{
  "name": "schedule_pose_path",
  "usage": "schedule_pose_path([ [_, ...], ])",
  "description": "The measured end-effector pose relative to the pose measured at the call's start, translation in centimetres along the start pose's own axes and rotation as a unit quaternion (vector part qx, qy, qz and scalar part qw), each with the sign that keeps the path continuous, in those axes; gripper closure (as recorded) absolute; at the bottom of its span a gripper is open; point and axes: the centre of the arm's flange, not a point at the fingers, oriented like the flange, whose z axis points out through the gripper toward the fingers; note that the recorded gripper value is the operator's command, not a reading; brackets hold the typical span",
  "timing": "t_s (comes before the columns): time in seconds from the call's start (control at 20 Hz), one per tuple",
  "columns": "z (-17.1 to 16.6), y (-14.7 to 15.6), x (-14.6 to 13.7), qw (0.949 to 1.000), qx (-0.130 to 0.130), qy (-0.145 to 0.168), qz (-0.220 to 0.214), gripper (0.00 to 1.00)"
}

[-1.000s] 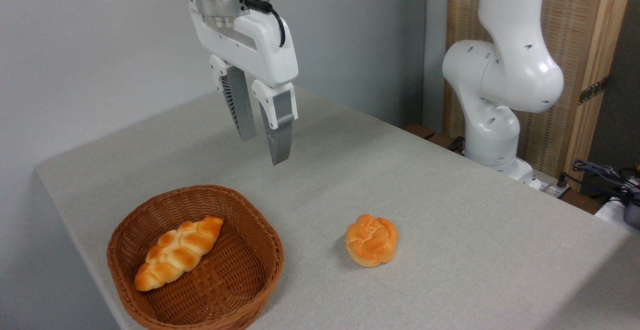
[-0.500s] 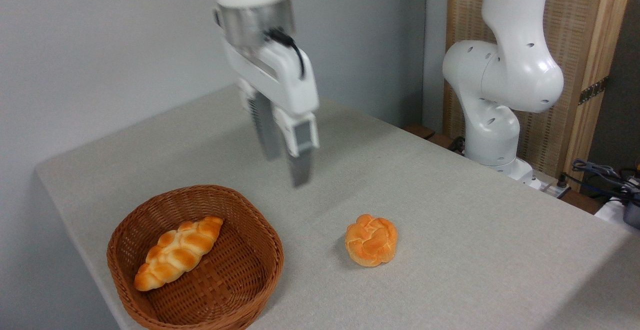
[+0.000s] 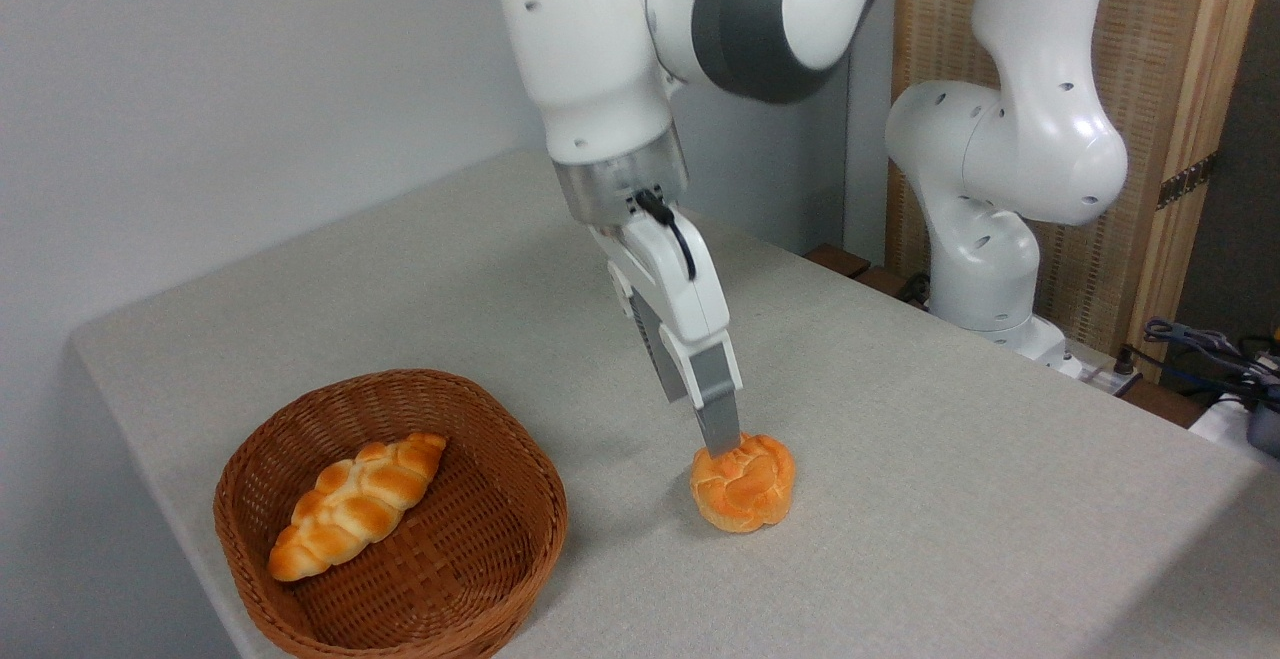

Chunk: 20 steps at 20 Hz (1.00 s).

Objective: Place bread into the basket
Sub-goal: 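Close the gripper fingers around the round golden bun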

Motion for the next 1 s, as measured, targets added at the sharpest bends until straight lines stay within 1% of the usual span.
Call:
schedule_pose_path([
  [0.25, 1.8, 0.2, 0.2, 1.0, 0.004, 0.003, 0.009, 0.0],
  [0.45, 2.3, 0.1, -0.2, 0.9985, 0.014, -0.025, 0.046, 0.0],
  [0.55, 2.7, 0.0, -0.1, 0.9977, 0.011, -0.031, 0.06, 0.0],
  [0.7, 3.6, -0.1, 0.1, 0.9972, 0.002, -0.036, 0.065, 0.0],
  [0.75, 4.1, -0.1, 0.2, 0.9971, 0.0, -0.037, 0.067, 0.02],
  [0.8, 4.6, -0.2, 0.3, 0.997, 0.001, -0.036, 0.068, 0.1],
  [0.85, 5.1, -0.2, 0.4, 0.9969, 0.002, -0.035, 0.07, 0.21],
  [0.95, 5.6, -0.2, 0.5, 0.9968, 0.002, -0.035, 0.071, 0.47],
  [1.0, 5.7, -0.2, 0.5, 0.9968, 0.002, -0.035, 0.072, 0.55],
])
